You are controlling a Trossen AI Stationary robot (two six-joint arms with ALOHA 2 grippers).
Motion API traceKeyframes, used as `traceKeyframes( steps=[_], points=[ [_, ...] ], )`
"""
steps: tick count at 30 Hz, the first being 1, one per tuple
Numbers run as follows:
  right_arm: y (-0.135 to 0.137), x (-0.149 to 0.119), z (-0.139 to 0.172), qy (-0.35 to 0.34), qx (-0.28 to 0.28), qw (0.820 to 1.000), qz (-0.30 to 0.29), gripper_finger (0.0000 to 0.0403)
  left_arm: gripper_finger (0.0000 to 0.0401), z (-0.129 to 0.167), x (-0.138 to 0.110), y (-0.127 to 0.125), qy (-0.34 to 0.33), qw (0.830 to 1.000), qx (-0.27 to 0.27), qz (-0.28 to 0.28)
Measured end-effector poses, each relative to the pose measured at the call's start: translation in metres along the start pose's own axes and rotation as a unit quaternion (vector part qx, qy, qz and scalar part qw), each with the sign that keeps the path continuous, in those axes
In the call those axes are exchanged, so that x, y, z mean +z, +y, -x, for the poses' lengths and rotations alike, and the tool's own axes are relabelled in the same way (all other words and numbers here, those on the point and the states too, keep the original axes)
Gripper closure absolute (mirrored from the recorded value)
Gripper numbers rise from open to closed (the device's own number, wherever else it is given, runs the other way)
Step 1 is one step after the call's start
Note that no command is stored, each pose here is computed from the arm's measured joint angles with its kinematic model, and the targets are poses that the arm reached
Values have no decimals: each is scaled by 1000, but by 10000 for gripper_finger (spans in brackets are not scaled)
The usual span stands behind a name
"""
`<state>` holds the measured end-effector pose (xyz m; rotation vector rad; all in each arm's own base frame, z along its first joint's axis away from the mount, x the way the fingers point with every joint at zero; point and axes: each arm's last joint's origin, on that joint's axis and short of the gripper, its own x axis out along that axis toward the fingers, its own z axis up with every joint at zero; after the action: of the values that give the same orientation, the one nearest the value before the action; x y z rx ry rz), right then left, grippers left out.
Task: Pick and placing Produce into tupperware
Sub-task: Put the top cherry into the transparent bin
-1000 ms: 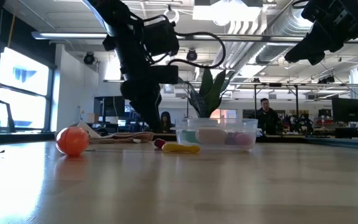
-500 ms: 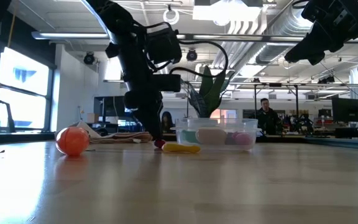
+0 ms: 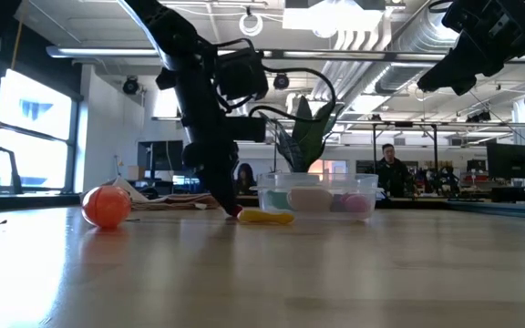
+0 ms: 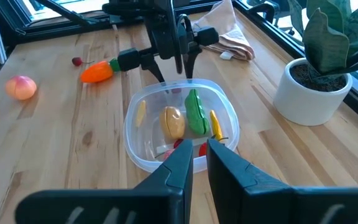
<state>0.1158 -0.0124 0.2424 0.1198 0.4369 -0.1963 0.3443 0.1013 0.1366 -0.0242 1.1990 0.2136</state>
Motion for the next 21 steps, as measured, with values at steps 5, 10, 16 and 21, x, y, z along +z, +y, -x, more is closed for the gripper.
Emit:
traceKeyframes(
  steps=[5,10,16,21],
  points=[
    [0,0,0,0,0,1000,0,367,178,0,1,0,-3,1000,2,-2],
    [0,0,0,0,0,1000,0,367,179,0,0,0,-1,1000,6,-1],
    [0,0,0,0,0,1000,0,367,204,0,0,0,1,1000,1,2],
    [0,0,0,0,0,1000,0,367,223,0,0,-1,-1,1000,-16,3]
  ],
)
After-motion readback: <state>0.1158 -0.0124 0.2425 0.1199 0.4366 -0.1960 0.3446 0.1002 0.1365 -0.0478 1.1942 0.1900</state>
